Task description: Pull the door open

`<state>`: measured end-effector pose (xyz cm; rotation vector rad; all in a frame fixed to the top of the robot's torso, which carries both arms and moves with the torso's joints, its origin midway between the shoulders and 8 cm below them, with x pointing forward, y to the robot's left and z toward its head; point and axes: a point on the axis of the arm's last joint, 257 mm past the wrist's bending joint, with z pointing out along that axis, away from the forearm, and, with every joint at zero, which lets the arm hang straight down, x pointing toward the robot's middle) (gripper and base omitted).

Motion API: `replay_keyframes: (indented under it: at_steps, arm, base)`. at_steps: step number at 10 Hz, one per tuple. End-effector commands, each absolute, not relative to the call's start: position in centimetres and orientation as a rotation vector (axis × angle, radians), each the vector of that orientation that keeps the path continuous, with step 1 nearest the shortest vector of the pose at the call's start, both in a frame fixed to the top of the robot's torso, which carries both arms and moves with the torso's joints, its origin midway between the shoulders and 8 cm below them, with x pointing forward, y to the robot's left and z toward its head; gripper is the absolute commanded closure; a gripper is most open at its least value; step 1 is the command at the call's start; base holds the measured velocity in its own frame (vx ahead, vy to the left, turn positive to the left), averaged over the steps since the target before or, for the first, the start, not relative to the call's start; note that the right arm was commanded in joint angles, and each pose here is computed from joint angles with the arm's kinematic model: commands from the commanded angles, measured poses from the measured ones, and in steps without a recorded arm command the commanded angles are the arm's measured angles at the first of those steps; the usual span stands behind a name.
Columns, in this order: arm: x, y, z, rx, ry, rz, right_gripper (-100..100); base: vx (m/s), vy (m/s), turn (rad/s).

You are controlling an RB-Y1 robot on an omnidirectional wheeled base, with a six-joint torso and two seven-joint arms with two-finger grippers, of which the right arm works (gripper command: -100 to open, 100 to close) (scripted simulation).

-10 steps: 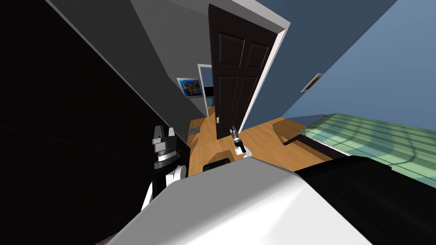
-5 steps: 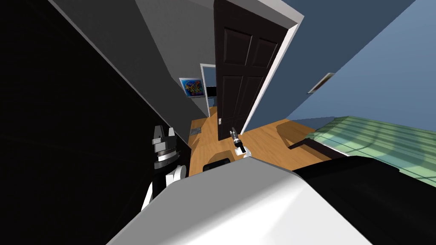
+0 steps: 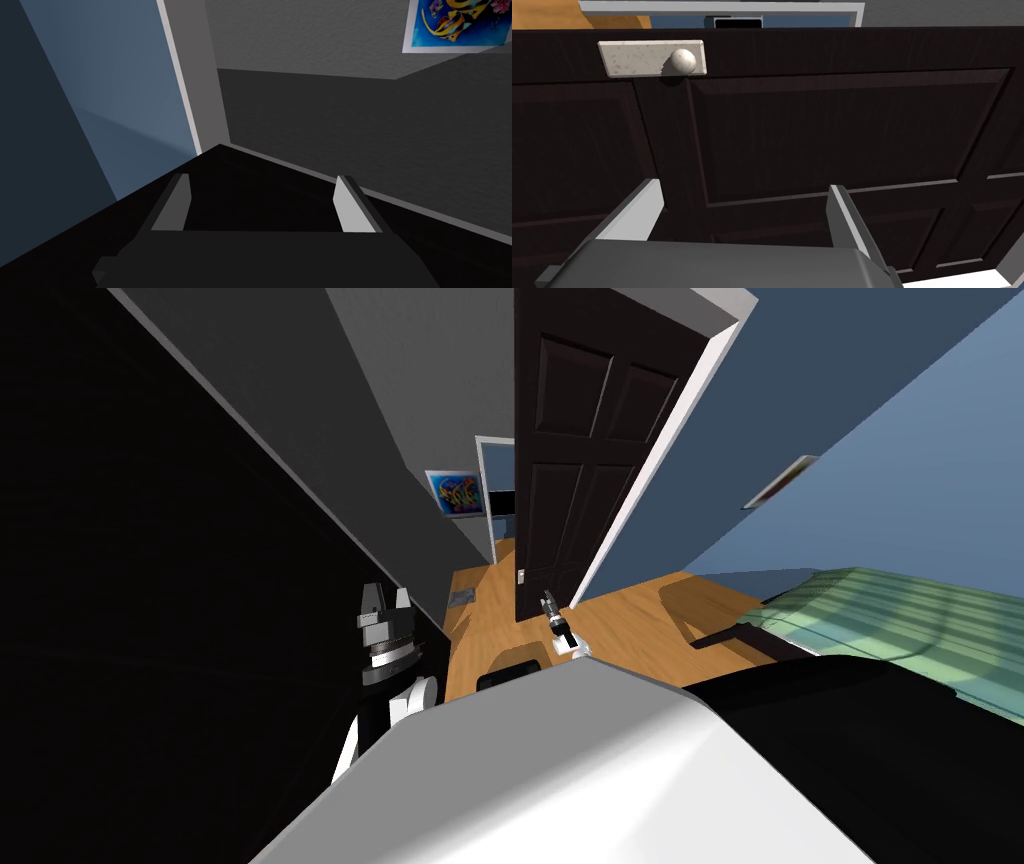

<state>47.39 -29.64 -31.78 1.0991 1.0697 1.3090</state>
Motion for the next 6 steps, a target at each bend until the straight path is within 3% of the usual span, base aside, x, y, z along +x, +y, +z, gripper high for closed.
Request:
replay_keyframes:
  at_steps: [1, 6]
  arm:
    - [47.5, -29.7, -32.7, 1.112, 1.085, 1.298, -100]
    - [47.4, -30.2, -35.1, 1.148, 1.128, 1.266, -100]
  base:
    - [0.086, 0.000, 0.053]
    - [0.103, 0.004, 0.047]
